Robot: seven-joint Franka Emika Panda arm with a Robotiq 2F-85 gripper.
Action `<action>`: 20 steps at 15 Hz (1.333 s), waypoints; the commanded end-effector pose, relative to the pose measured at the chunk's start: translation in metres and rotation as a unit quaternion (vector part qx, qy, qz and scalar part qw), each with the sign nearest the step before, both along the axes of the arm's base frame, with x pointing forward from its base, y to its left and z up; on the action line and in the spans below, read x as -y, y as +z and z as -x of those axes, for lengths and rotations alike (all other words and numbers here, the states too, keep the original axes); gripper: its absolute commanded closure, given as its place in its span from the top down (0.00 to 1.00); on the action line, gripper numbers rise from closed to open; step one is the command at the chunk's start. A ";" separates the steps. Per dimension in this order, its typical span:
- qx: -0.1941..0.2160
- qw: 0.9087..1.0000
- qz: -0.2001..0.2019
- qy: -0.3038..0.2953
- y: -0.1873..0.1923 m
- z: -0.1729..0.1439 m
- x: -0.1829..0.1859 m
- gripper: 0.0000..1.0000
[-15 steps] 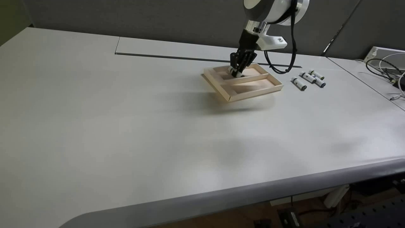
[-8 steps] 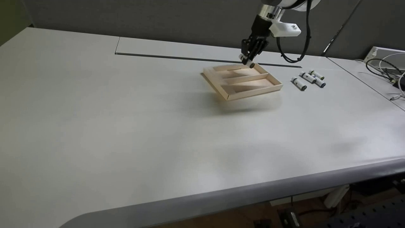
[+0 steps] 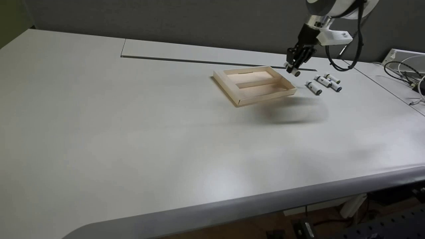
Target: Remove the objects from the tray
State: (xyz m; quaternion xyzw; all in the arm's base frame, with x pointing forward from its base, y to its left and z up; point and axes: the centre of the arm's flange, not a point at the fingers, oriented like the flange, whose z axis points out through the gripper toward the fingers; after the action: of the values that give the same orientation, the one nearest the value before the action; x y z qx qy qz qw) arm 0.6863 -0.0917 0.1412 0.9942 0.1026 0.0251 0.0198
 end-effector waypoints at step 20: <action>0.008 0.998 0.034 -0.045 -0.042 0.063 0.176 0.07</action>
State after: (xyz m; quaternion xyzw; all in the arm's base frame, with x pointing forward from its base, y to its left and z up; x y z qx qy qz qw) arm 0.6320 -0.2566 0.1038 0.9954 0.0657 0.0217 0.0659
